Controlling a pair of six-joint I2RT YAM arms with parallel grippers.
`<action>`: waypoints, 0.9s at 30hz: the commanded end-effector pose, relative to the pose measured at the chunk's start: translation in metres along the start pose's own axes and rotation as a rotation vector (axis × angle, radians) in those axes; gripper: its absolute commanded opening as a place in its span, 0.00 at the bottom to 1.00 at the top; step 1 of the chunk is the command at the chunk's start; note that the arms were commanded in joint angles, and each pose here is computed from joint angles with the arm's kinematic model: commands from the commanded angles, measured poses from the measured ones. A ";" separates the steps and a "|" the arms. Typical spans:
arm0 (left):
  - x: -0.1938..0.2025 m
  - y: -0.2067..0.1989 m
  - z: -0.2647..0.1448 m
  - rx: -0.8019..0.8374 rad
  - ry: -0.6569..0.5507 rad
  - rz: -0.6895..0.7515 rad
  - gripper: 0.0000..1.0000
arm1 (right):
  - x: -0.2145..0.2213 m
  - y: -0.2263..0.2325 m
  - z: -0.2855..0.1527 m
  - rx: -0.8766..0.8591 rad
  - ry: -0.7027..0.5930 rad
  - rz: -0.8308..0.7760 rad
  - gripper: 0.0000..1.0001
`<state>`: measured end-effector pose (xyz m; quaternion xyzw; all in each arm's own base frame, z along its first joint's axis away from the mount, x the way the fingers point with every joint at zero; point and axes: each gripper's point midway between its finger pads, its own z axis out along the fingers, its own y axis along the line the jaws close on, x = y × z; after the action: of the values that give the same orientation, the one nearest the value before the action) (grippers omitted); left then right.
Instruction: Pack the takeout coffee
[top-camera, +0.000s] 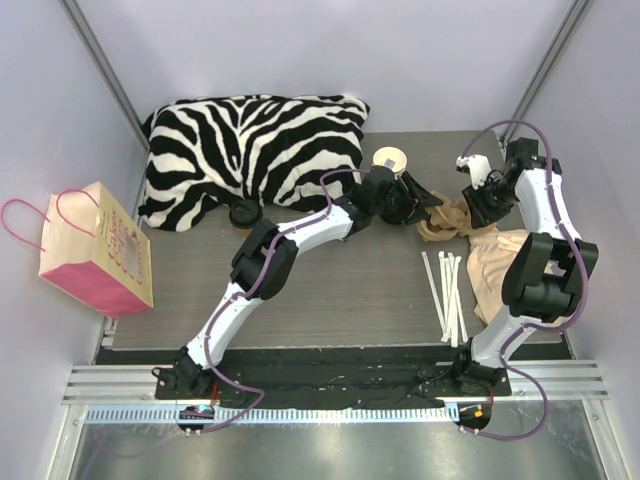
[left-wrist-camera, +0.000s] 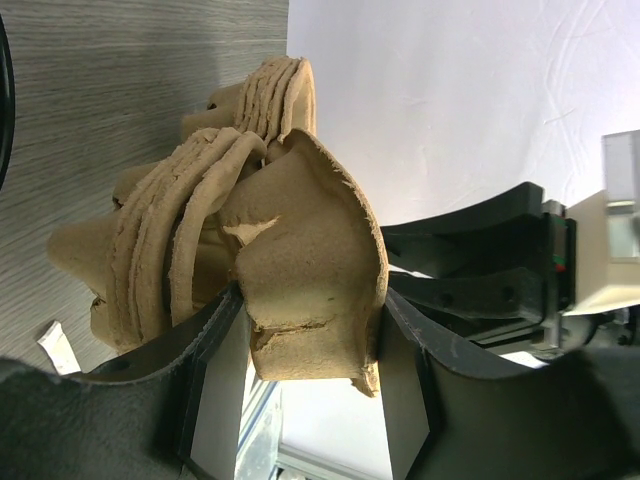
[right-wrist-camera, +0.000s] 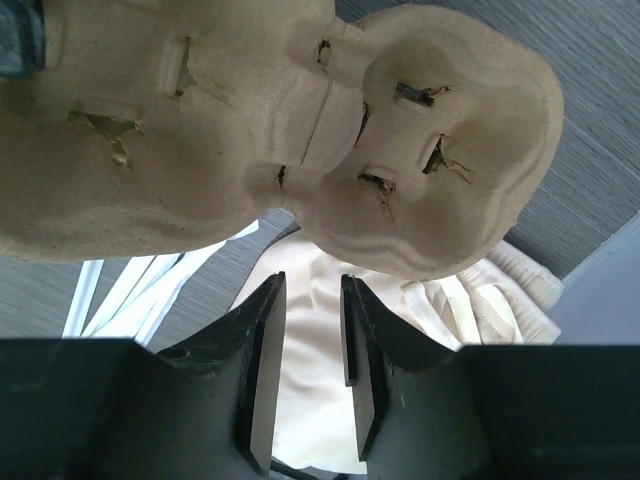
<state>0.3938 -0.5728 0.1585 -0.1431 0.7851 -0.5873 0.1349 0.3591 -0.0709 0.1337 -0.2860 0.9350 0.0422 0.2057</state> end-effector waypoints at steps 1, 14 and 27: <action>0.000 -0.064 -0.020 0.154 0.006 0.039 0.00 | -0.008 -0.011 -0.006 0.055 -0.043 -0.063 0.35; 0.000 -0.062 -0.020 0.147 0.007 0.036 0.00 | -0.008 -0.013 0.015 0.018 -0.038 -0.057 0.37; 0.001 -0.060 -0.019 0.139 0.011 0.038 0.00 | -0.012 0.000 0.027 -0.040 -0.028 -0.078 0.41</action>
<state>0.3929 -0.5719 0.1553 -0.1456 0.7859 -0.5869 0.1295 0.3710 -0.0666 0.1139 -0.3117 0.9260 0.0477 0.2076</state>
